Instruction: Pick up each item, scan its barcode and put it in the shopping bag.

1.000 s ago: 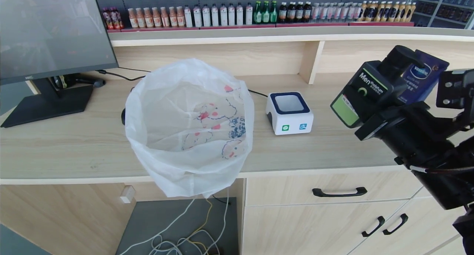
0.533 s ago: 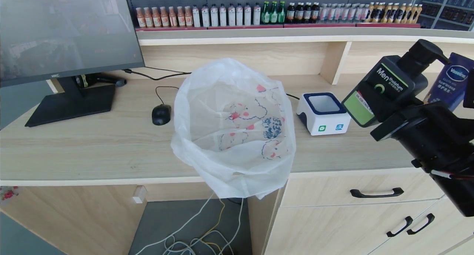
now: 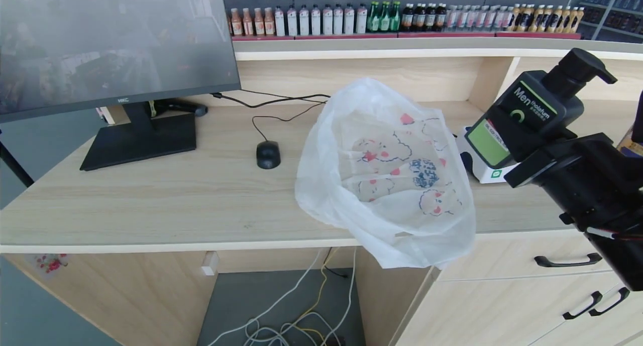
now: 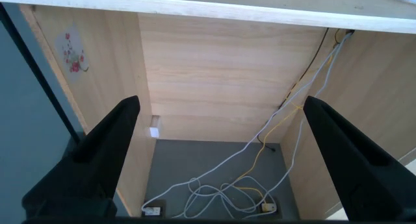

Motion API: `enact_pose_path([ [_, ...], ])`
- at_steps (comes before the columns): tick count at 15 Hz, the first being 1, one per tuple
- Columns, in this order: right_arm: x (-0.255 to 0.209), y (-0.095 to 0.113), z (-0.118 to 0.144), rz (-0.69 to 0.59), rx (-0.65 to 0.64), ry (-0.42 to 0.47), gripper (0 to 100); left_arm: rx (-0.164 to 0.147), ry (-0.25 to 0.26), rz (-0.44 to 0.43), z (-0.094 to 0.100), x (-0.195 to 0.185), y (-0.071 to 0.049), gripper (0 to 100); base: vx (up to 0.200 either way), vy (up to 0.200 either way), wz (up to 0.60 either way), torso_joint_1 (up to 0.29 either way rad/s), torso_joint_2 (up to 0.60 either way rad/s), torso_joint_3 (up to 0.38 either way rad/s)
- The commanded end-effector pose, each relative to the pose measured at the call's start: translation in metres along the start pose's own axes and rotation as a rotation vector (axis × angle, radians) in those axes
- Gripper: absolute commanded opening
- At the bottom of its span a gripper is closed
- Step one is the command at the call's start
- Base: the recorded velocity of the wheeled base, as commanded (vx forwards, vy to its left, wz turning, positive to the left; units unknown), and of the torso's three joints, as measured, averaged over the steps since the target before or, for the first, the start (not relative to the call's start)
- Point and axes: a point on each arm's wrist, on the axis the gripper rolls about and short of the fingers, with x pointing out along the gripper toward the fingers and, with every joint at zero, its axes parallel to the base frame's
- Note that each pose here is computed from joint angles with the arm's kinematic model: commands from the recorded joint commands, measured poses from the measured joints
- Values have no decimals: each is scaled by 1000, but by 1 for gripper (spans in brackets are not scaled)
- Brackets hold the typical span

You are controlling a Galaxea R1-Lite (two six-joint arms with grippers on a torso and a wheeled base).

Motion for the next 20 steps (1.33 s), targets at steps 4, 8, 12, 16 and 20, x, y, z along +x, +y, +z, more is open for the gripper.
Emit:
enact_pose_path([
  [4,6,1,-5,1,-9,10,0,0,-1,1,0,0,0,100,0,0,0,0,0,0],
  [8,18,4,-8,9,-25,-6,0,0,-1,-1,0,0,0,100,0,0,0,0,0,0],
  [12,48,25,-16,78,-21,-44,0,0,-1,1,0,0,0,100,0,0,0,0,0,0],
  [16,66,77,-61,220,55,37,0,0,-1,-1,0,0,0,100,0,0,0,0,0,0],
  [20,68,80,-100,242,32,131,0,0,-1,-1,0,0,0,100,0,0,0,0,0,0],
])
